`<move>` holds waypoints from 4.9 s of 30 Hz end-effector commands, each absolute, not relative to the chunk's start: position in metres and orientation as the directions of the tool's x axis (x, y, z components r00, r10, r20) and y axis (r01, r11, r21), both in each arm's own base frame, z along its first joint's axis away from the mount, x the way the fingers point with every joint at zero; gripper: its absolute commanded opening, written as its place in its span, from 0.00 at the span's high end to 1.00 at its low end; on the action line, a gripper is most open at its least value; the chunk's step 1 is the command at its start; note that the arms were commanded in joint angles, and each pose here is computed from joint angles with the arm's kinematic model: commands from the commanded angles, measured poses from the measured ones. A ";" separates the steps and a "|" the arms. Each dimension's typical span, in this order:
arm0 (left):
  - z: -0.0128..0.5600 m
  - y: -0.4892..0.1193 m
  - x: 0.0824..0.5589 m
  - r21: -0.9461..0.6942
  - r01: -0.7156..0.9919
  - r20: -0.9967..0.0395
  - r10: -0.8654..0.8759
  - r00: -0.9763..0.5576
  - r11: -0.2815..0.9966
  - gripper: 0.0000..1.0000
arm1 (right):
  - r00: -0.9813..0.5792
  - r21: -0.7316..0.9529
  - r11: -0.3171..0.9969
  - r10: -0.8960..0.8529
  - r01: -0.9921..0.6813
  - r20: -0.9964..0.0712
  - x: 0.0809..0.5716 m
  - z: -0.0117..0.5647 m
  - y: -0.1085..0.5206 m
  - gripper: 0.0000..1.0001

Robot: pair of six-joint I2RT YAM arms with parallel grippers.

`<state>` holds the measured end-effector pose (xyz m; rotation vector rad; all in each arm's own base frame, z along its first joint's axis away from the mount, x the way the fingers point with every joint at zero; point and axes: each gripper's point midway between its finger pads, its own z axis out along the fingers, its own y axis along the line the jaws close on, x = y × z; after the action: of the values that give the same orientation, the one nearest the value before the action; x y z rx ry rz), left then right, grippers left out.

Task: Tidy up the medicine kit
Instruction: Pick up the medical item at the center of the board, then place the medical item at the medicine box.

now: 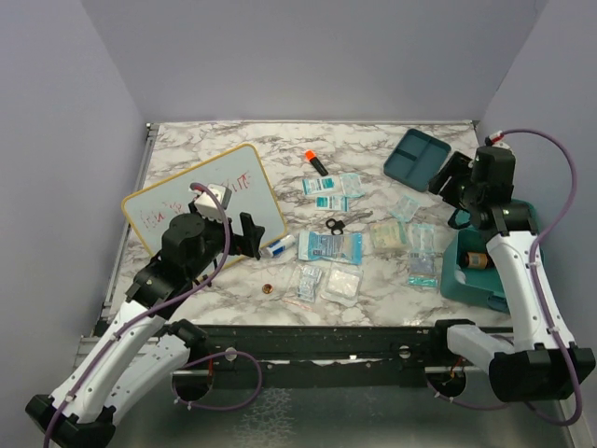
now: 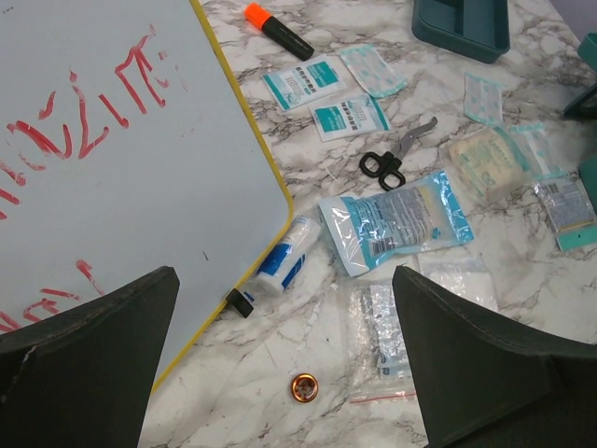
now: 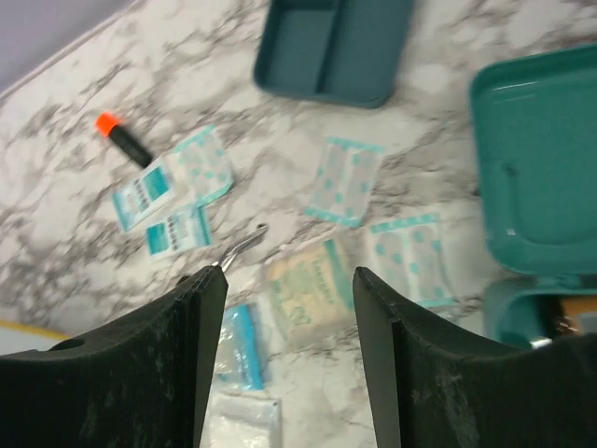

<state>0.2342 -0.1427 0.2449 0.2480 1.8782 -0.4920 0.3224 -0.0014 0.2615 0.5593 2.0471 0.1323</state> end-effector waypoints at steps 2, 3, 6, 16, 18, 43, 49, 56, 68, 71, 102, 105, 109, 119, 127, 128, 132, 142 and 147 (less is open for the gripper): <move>0.267 -0.141 0.238 -0.211 0.393 -0.945 -0.084 -0.317 0.895 0.01 | -0.596 0.505 0.862 0.426 0.039 -0.681 0.331 0.245 0.071 0.39; 0.270 -0.142 0.239 -0.208 0.393 -0.947 -0.084 -0.310 0.896 0.01 | -0.624 0.514 0.858 0.415 0.024 -0.663 0.329 0.238 0.079 0.40; 0.275 -0.140 0.242 -0.194 0.387 -0.953 -0.081 -0.291 0.902 0.01 | -0.692 0.506 0.863 0.356 -0.016 -0.628 0.320 0.215 0.095 0.40; 0.249 -0.131 0.242 -0.166 0.352 -0.949 -0.052 -0.311 0.921 0.01 | -0.786 0.289 0.957 0.199 0.028 -0.586 0.315 0.146 0.082 0.41; 0.249 -0.130 0.242 -0.161 0.352 -0.951 -0.050 -0.304 0.922 0.01 | -0.794 0.247 0.968 0.175 0.032 -0.581 0.322 0.134 0.077 0.37; 0.255 -0.133 0.239 -0.164 0.377 -0.958 -0.056 -0.282 0.912 0.01 | -0.906 0.079 0.996 0.063 0.033 -0.419 0.345 0.038 0.061 0.26; 0.256 -0.134 0.238 -0.167 0.384 -0.958 -0.059 -0.279 0.908 0.01 | -0.911 0.107 0.994 0.026 -0.020 -0.411 0.345 0.032 0.068 0.33; 0.256 -0.137 0.237 -0.174 0.400 -0.957 -0.058 -0.284 0.900 0.01 | -0.911 0.131 0.991 0.032 -0.024 -0.412 0.338 0.031 0.071 0.44; 0.258 -0.138 0.234 -0.178 0.411 -0.958 -0.062 -0.278 0.894 0.01 | -0.897 0.156 0.987 0.028 -0.045 -0.440 0.336 0.053 0.075 0.81; 0.258 -0.138 0.235 -0.178 0.409 -0.958 -0.063 -0.279 0.895 0.01 | -0.887 0.157 0.986 0.025 -0.054 -0.462 0.336 0.064 0.076 0.90; 0.265 -0.135 0.231 -0.187 0.406 -0.963 -0.085 -0.257 0.894 0.01 | -0.789 -0.237 0.941 0.049 0.243 -0.612 0.294 0.225 -0.022 0.99; 0.265 -0.136 0.231 -0.189 0.411 -0.962 -0.084 -0.260 0.892 0.01 | -0.796 -0.275 0.918 0.069 0.286 -0.601 0.281 0.233 -0.031 0.99; 0.266 -0.140 0.227 -0.190 0.428 -0.962 -0.081 -0.259 0.883 0.01 | -0.814 -0.310 0.895 0.094 0.321 -0.573 0.263 0.238 -0.040 0.99; 0.276 -0.138 0.218 -0.197 0.444 -0.969 -0.103 -0.225 0.874 0.01 | -0.803 -0.380 0.835 0.117 0.398 -0.584 0.250 0.266 -0.058 0.99; 0.282 -0.133 0.214 -0.196 0.435 -0.973 -0.118 -0.199 0.879 0.01 | -0.816 -0.484 0.749 0.128 0.452 -0.564 0.252 0.262 -0.086 0.99; 0.282 -0.133 0.214 -0.196 0.435 -0.973 -0.119 -0.198 0.879 0.01 | -0.820 -0.509 0.729 0.125 0.457 -0.558 0.252 0.259 -0.091 0.99; 0.282 -0.132 0.214 -0.194 0.433 -0.973 -0.118 -0.196 0.880 0.01 | -0.830 -0.562 0.679 0.126 0.471 -0.543 0.253 0.239 -0.101 0.99; 0.285 -0.132 0.210 -0.196 0.440 -0.975 -0.125 -0.185 0.876 0.01 | -0.834 -0.577 0.650 0.164 0.494 -0.527 0.253 0.211 -0.104 0.99; 0.287 -0.130 0.209 -0.197 0.435 -0.976 -0.132 -0.176 0.879 0.01 | -0.815 -0.573 0.617 0.209 0.539 -0.540 0.247 0.203 -0.106 0.99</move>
<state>0.2096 -0.1339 0.2907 0.2523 1.6760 -0.5301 0.2470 -0.0996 0.2059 0.4766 2.4918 -1.0182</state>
